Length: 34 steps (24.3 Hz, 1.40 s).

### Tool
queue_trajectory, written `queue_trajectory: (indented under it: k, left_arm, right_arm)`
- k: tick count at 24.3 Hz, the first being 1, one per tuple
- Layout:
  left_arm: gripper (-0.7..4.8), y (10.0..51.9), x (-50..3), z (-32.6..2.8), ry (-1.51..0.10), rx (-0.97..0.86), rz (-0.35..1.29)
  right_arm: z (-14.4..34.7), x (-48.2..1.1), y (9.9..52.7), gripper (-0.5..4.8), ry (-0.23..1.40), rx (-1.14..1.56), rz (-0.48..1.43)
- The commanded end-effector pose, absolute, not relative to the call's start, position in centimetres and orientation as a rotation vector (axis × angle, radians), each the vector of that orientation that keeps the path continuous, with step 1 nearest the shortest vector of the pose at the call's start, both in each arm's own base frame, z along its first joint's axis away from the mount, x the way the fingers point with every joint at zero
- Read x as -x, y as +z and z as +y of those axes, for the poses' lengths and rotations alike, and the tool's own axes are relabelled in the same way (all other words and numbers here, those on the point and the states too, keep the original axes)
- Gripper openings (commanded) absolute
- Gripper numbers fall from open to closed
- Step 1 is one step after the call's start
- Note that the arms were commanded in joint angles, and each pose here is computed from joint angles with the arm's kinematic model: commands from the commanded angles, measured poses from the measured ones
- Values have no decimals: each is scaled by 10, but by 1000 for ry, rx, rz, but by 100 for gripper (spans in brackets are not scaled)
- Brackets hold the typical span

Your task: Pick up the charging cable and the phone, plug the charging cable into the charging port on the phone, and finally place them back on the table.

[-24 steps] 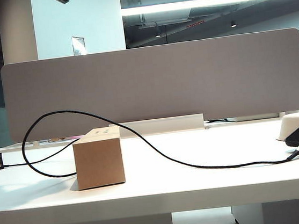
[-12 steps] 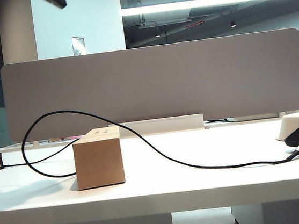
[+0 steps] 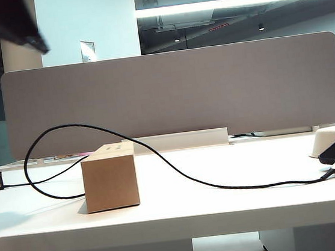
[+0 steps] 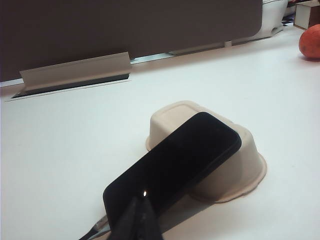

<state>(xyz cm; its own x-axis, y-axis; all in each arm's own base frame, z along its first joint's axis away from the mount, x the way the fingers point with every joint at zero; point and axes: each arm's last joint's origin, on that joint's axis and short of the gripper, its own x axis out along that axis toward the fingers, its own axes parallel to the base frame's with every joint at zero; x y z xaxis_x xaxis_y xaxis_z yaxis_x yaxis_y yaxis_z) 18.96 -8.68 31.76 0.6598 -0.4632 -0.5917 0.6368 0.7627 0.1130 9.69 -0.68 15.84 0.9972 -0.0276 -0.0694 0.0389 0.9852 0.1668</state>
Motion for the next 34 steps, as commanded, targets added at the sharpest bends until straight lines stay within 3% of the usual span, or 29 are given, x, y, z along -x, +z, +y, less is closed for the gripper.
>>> queue_trajectory:
  k: [1,7,13,34]
  left_arm:
    - [-6,308,-188,-77,-605,-234,466]
    - [-6,271,-171,-47,-448,-94,326]
    - [-6,246,-153,-21,-305,-80,162]
    - [-6,200,-109,-5,-184,-43,-69]
  right_arm:
    - [-7,-97,157,-1,-42,-165,67]
    - [-7,-97,157,-1,-33,-165,70]
    - [-7,-97,157,-1,-32,-165,70]
    - [-7,-97,157,-1,-32,-165,71]
